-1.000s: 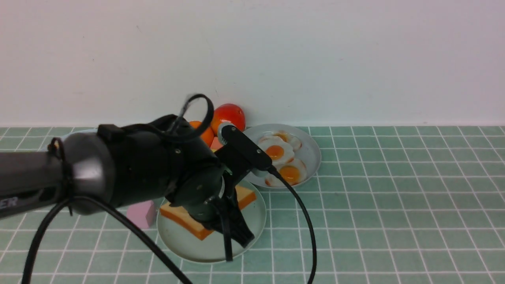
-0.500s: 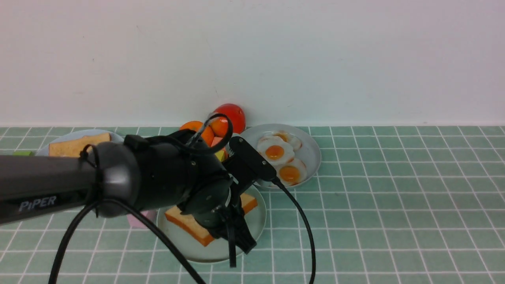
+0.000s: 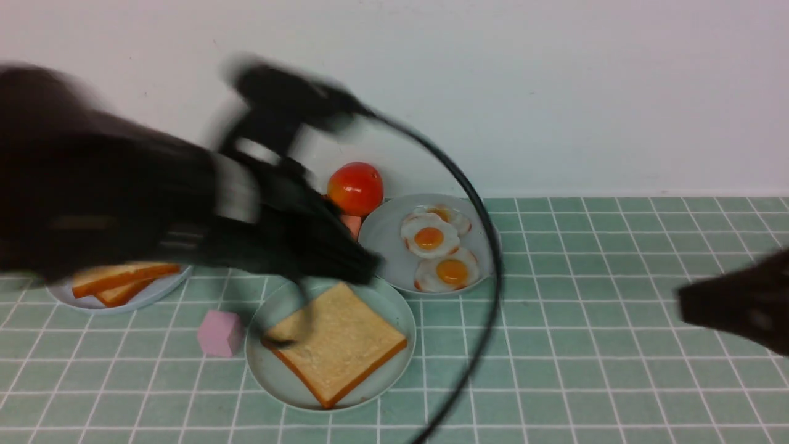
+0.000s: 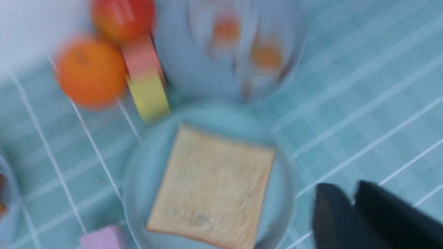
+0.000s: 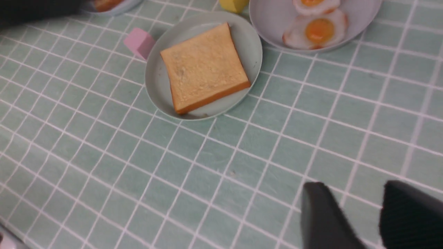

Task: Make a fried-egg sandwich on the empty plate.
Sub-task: Use the right arm to grab a fried egg

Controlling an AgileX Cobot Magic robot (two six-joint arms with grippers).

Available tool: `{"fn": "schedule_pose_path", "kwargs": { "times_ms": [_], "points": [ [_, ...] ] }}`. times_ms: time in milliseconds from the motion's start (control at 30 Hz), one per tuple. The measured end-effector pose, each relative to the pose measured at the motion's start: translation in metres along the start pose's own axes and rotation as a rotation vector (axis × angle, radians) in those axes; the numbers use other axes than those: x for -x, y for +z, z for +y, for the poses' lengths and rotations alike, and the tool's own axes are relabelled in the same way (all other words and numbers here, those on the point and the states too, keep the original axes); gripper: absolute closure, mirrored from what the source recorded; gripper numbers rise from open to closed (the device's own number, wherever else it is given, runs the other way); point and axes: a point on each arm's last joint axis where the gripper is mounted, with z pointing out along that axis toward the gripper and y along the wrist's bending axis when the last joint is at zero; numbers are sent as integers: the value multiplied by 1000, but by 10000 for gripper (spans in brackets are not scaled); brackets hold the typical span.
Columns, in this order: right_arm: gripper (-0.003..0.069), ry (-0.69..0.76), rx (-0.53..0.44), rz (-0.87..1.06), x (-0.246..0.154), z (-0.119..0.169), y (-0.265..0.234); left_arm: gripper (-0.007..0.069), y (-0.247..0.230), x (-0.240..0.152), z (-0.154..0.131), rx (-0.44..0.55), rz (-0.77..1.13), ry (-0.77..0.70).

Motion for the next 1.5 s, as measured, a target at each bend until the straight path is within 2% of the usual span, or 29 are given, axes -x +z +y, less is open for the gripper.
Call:
{"fn": "schedule_pose_path", "kwargs": {
  "times_ms": [67,100,200,367,500,733,833,1267,1500],
  "points": [
    [446,15,10,15,5,-4,12,638,-20,-5,2,-9,-44,-11],
    [477,41,23,43,14,-10,32,638,-51,-17,6,-24,-120,-25],
    [494,89,38,78,29,-19,60,638,-83,-42,11,-49,-216,-43],
    [494,165,49,158,50,-40,118,638,-105,-105,17,-93,-337,-71],
    [467,201,46,203,62,-57,162,638,-106,-132,19,-115,-409,-77],
    [371,213,42,228,82,-81,223,638,-103,-133,18,-147,-476,-121],
    [351,203,41,218,94,-91,247,638,-97,-128,16,-157,-498,-122],
    [347,261,55,216,108,-123,331,638,-84,-115,12,-179,-541,-120],
    [346,298,52,204,108,-131,350,638,-84,-115,12,-179,-542,-120]
  ]
}}
